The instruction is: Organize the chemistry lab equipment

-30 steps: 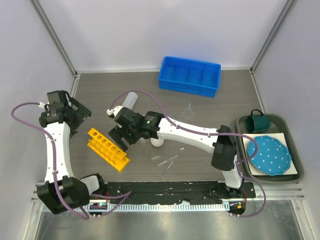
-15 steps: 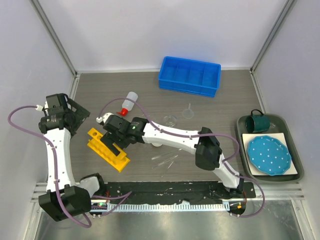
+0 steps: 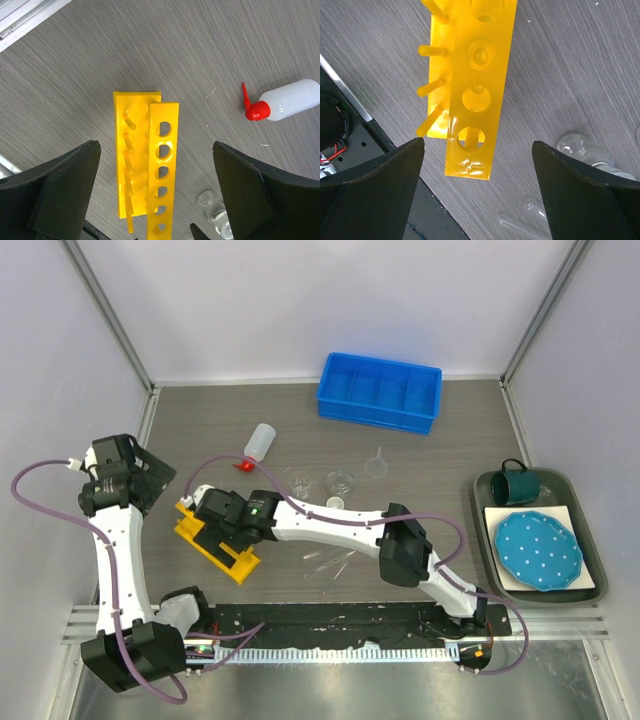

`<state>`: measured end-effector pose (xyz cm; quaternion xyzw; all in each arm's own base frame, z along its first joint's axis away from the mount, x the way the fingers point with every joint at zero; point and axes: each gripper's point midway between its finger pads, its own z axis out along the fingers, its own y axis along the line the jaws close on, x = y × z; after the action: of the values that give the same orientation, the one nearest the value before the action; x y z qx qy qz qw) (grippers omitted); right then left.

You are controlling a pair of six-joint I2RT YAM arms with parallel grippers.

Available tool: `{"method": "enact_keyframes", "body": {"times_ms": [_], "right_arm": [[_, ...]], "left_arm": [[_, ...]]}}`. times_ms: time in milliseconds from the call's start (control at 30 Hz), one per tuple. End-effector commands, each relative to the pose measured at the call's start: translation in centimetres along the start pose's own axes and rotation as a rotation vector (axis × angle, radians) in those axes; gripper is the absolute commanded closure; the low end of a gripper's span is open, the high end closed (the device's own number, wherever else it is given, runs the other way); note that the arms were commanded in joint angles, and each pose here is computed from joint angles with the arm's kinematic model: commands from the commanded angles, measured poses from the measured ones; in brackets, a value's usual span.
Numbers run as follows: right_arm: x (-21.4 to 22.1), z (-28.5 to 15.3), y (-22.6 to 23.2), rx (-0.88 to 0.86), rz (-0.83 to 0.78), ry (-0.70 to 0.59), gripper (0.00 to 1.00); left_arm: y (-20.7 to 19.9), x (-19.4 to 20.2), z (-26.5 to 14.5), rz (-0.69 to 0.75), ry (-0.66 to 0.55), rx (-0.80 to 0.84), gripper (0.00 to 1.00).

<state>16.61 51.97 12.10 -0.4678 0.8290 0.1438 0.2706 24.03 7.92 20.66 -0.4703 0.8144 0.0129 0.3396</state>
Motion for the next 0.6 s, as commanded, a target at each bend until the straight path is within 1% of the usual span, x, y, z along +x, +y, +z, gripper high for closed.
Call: {"method": "enact_keyframes", "body": {"times_ms": [0,433,567], "right_arm": [[-0.9,0.2,0.3,0.005,-0.022,-0.02,0.06],[-1.5,1.7,-0.3,0.05,-0.064,-0.027,0.06],[-0.9,2.5,-0.2,0.049,-0.071,-0.009,0.09]], "left_arm": [[0.1,-1.0,-0.3,-0.015,-0.051,0.007,0.0],[0.1,-1.3,-0.7,-0.013,-0.068,0.013,0.0],[0.1,-1.3,-0.6,-0.009,-0.065,0.013,0.0]]}}
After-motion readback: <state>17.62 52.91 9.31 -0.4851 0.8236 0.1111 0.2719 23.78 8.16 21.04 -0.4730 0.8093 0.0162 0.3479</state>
